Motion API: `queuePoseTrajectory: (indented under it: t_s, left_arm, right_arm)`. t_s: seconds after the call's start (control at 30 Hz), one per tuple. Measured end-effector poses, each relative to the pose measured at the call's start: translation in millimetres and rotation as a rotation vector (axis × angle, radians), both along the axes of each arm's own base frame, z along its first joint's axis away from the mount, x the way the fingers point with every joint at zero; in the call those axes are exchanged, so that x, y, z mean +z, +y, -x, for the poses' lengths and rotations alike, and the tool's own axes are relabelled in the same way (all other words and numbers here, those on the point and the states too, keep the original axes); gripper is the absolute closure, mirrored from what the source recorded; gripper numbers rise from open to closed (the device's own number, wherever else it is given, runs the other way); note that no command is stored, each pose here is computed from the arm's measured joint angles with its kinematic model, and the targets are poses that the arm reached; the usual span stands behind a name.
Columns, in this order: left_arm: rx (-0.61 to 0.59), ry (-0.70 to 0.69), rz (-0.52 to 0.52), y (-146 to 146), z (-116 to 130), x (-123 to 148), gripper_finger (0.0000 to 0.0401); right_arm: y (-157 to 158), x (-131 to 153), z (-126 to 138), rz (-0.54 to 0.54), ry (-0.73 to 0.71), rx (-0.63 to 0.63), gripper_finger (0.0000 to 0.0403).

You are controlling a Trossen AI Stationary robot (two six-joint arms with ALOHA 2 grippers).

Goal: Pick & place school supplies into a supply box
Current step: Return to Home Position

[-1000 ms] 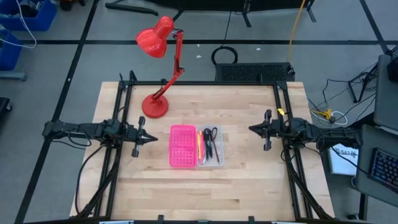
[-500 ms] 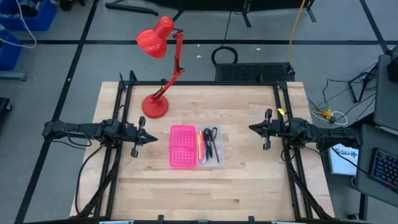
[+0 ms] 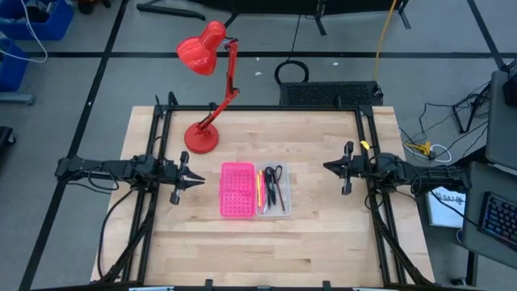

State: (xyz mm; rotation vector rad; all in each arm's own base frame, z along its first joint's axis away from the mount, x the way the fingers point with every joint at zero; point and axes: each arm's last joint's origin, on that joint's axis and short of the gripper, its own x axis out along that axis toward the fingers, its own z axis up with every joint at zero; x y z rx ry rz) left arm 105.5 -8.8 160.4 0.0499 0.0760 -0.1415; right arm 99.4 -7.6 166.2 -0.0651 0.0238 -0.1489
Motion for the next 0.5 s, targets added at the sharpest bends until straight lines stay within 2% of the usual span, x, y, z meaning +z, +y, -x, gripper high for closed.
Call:
queuePoseTrajectory:
  t_s: [0.5]
  left_arm:
    - [0.001, -0.001, 0.0, 0.0, 0.0, 0.1, 0.0343]
  right_arm:
    - [0.0, 0.0, 0.0, 0.0, 0.0, 0.0, 0.0403]
